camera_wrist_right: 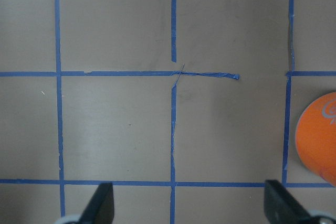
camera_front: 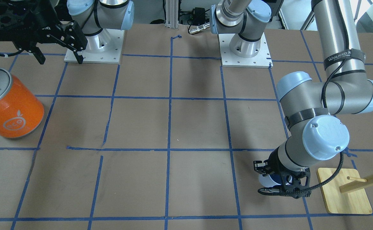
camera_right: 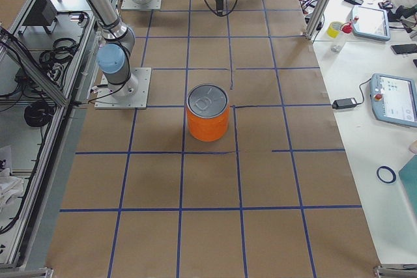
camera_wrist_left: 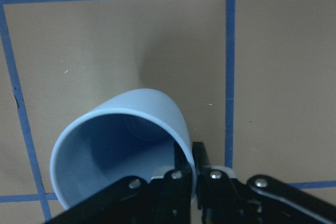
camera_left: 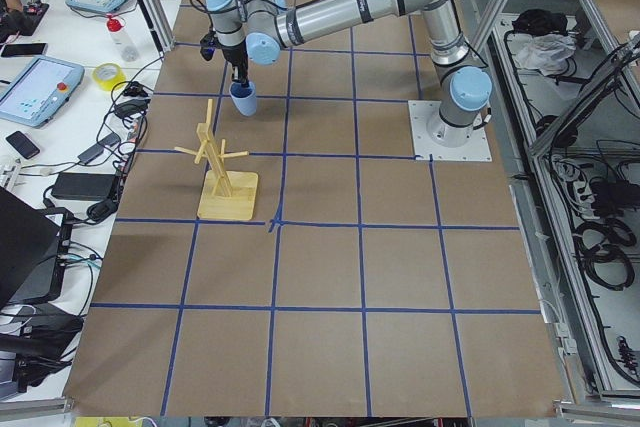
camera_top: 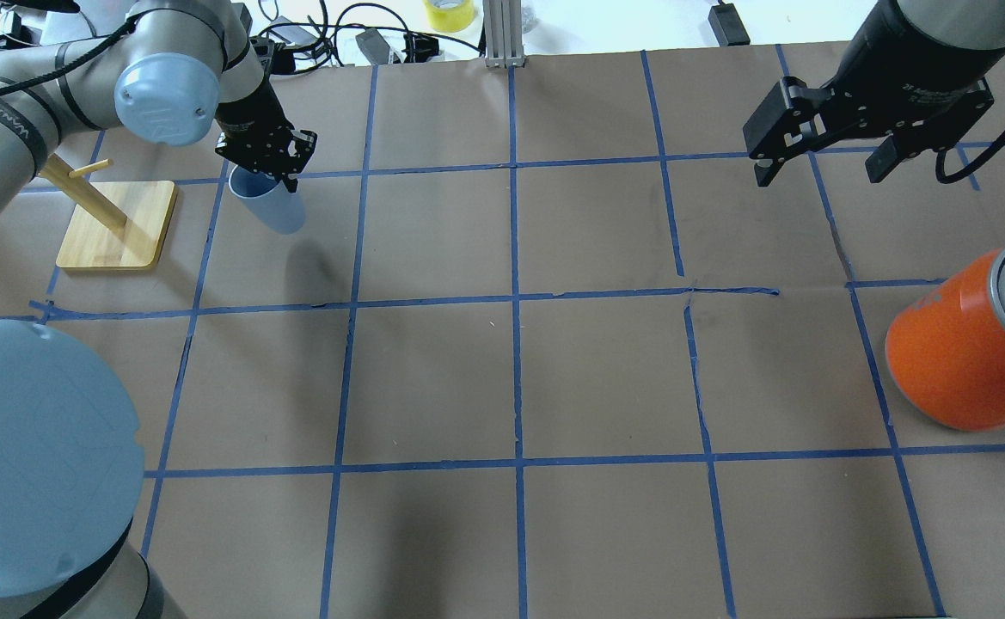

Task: Flip cup
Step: 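Lower the cup upright onto the table and open the left gripper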

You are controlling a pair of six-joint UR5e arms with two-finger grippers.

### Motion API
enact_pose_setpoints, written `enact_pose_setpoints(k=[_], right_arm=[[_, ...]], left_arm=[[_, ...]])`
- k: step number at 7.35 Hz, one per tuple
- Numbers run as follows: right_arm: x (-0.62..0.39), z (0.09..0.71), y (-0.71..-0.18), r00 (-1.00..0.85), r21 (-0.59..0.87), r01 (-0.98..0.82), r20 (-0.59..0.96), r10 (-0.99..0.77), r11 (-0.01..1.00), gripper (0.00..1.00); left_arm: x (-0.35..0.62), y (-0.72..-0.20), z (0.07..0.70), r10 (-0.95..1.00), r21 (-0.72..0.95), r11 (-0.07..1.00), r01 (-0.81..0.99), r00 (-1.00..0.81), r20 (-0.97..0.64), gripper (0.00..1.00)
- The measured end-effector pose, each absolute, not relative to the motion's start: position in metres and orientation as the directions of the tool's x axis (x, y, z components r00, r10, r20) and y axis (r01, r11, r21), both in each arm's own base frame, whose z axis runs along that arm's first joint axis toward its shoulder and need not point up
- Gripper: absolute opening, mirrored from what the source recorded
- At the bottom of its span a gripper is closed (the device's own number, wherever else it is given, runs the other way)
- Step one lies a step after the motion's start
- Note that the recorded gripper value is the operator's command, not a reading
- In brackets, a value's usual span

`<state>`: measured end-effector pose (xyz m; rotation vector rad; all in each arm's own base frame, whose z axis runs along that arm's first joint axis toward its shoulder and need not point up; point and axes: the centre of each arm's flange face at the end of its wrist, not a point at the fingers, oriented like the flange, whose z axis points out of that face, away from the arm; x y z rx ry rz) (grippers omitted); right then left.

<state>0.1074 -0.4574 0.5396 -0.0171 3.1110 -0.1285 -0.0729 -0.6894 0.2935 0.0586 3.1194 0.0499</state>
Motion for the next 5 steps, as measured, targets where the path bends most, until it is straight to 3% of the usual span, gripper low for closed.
enact_pose_setpoints(k=[5], right_arm=[[0.111,0.552,-0.439,-0.999,-0.09,-0.01,-0.046,-0.015,0.996,1.0]], left_arm=[[-0.068,-0.692,0.276,0.063,0.008,0.998,0.063,-0.997,-0.05,0.0]])
